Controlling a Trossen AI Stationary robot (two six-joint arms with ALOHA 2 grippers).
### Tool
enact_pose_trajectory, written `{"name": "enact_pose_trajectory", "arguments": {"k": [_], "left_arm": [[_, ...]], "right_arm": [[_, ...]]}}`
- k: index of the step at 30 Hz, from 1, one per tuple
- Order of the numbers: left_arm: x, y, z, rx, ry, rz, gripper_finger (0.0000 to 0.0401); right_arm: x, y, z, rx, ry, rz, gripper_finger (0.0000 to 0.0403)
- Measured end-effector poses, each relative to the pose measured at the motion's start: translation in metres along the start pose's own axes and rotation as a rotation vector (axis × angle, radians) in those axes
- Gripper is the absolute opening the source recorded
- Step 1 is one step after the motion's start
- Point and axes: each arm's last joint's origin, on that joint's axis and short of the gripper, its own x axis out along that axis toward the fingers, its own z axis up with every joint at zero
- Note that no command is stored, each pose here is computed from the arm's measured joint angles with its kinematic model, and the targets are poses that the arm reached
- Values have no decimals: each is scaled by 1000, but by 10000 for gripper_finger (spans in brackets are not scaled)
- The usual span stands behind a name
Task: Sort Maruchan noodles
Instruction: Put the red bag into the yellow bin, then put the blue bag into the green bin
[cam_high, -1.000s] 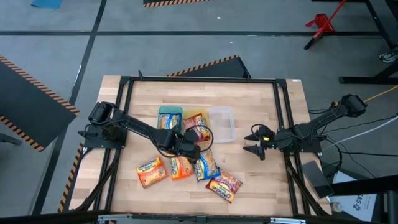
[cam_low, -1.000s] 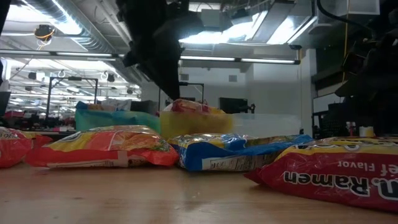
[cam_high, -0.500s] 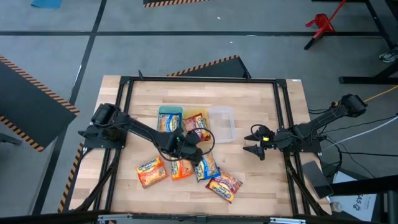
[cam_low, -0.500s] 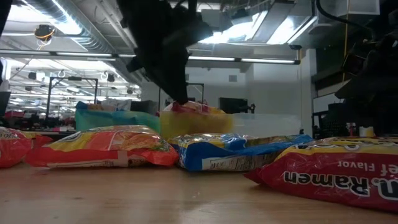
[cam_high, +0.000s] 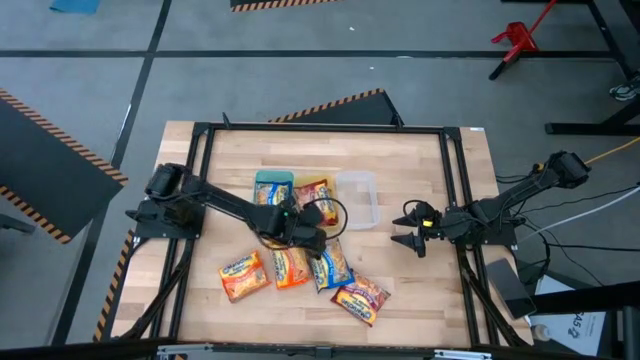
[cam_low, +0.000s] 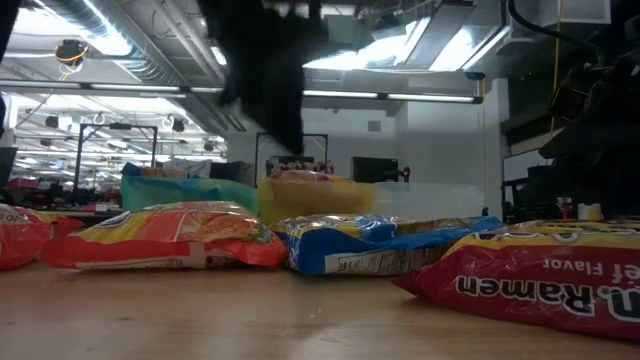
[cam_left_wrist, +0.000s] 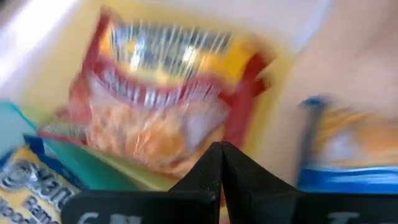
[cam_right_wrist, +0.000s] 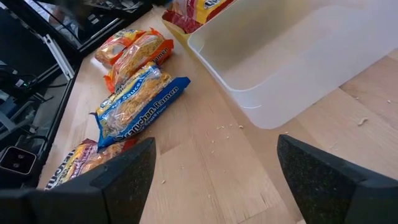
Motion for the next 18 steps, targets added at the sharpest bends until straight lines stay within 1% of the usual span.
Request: {"name": "enact_pose_trajectory", "arguments": {"k": [3, 6, 9, 11, 14, 15, 18], "left_arm": [[-29, -2, 4, -8, -44, -74, 0], [-55, -6, 0, 9, -79, -146, 8], [-75, -16, -8, 124, -91, -244, 30], [-81, -26, -14, 185, -74, -337, 48], [-87, -39, -19, 217, -68, -465, 78], [-87, -44, -22, 229, -61, -488, 88], [-83, -52, -31, 267, -41, -503, 112]], "right_arm": [[0, 0, 0, 0, -1, 1, 321], [0, 0, 0, -9, 1, -1, 321], [2, 1, 0, -56, -1, 7, 321], [5, 4, 1, -104, -4, 23, 321], [11, 14, 7, -209, 9, 17, 321], [14, 20, 11, -252, 16, 12, 321], [29, 38, 21, -399, 54, 2, 321]]}}
